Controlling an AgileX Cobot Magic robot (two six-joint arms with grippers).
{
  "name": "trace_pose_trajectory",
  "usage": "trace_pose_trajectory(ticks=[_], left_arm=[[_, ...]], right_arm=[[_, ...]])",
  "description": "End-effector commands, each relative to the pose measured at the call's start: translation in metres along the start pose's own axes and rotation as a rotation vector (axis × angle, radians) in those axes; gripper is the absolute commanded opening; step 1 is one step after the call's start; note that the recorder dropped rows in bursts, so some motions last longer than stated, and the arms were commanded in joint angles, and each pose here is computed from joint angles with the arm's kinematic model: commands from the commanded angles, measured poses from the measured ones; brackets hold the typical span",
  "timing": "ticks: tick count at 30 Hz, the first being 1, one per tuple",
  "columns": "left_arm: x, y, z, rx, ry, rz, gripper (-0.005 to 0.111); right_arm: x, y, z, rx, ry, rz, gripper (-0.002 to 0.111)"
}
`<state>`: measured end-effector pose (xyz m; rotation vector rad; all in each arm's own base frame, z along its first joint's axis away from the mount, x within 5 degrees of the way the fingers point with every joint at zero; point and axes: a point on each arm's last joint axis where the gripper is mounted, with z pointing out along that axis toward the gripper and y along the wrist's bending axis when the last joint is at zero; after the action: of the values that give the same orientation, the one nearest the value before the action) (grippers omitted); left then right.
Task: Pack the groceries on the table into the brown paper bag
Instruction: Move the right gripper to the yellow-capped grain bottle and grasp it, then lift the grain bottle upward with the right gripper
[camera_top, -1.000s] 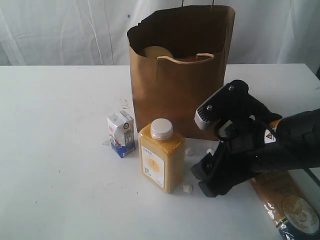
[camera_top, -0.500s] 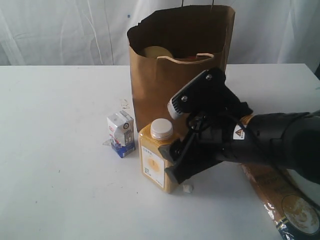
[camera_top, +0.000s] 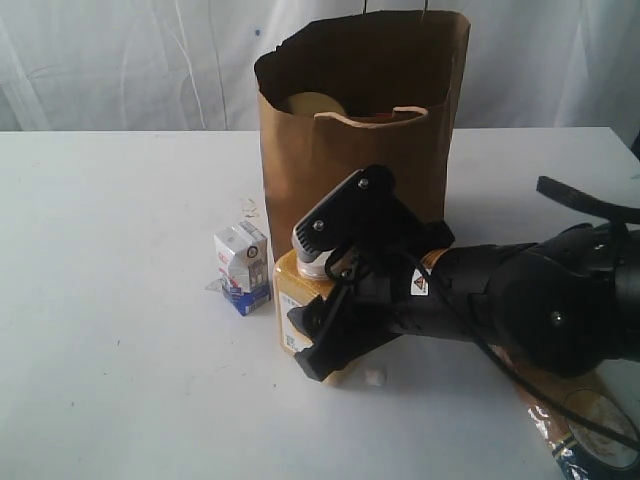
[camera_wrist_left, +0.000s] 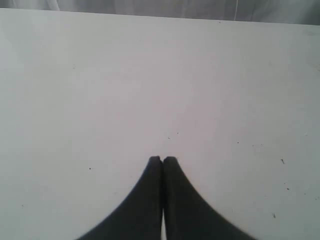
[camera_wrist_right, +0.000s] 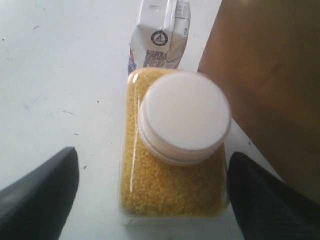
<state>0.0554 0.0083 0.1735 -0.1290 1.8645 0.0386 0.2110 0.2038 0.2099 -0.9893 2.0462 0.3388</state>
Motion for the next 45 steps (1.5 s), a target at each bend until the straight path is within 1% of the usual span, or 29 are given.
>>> trace_pose_trajectory(ticks=[1,4,5,8,10,12,25,28,31,34,38,45], left_arm=[[0.000,0.000,0.000,0.006,-0.007,-0.001,0.000],[0.000,0.000,0.000,0.006,-0.007,-0.001,0.000],[0.000,0.000,0.000,0.006,-0.007,-0.001,0.000],[0.000,0.000,0.000,0.006,-0.007,-0.001,0.000],[0.000,0.000,0.000,0.006,-0.007,-0.001,0.000],[0.000,0.000,0.000,0.006,-0.007,-0.001,0.000],[0.000,0.000,0.000,0.006,-0.007,-0.001,0.000],[0.000,0.000,0.000,0.006,-0.007,-0.001,0.000],[0.000,0.000,0.000,0.006,-0.007,-0.001,0.000],[0.000,0.000,0.000,0.006,-0.007,0.002,0.000],[0.000,0.000,0.000,0.006,-0.007,0.002,0.000],[0.000,0.000,0.000,0.006,-0.007,0.002,0.000]], right_arm=[[-0.003,0.001,0.001,0.001,-0.014,-0.008,0.073],[-0.003,0.001,0.001,0.000,-0.013,-0.008,0.062],[-0.003,0.001,0.001,-0.003,-0.005,-0.008,0.054],[-0.001,0.001,0.001,-0.008,0.008,0.000,0.036],[-0.001,0.002,0.001,-0.011,0.017,0.006,0.028],[0.000,0.002,0.001,-0.013,0.022,0.005,0.023],[-0.003,0.002,-0.003,-0.016,0.016,0.005,0.023],[-0.015,0.002,-0.019,-0.031,0.003,0.034,0.023],[-0.026,0.002,-0.040,-0.050,-0.009,0.023,0.023],[-0.028,0.002,-0.056,-0.053,-0.019,-0.010,0.023],[-0.032,0.002,-0.072,-0.052,-0.052,-0.016,0.023],[-0.036,0.003,-0.117,-0.067,-0.114,0.023,0.023]])
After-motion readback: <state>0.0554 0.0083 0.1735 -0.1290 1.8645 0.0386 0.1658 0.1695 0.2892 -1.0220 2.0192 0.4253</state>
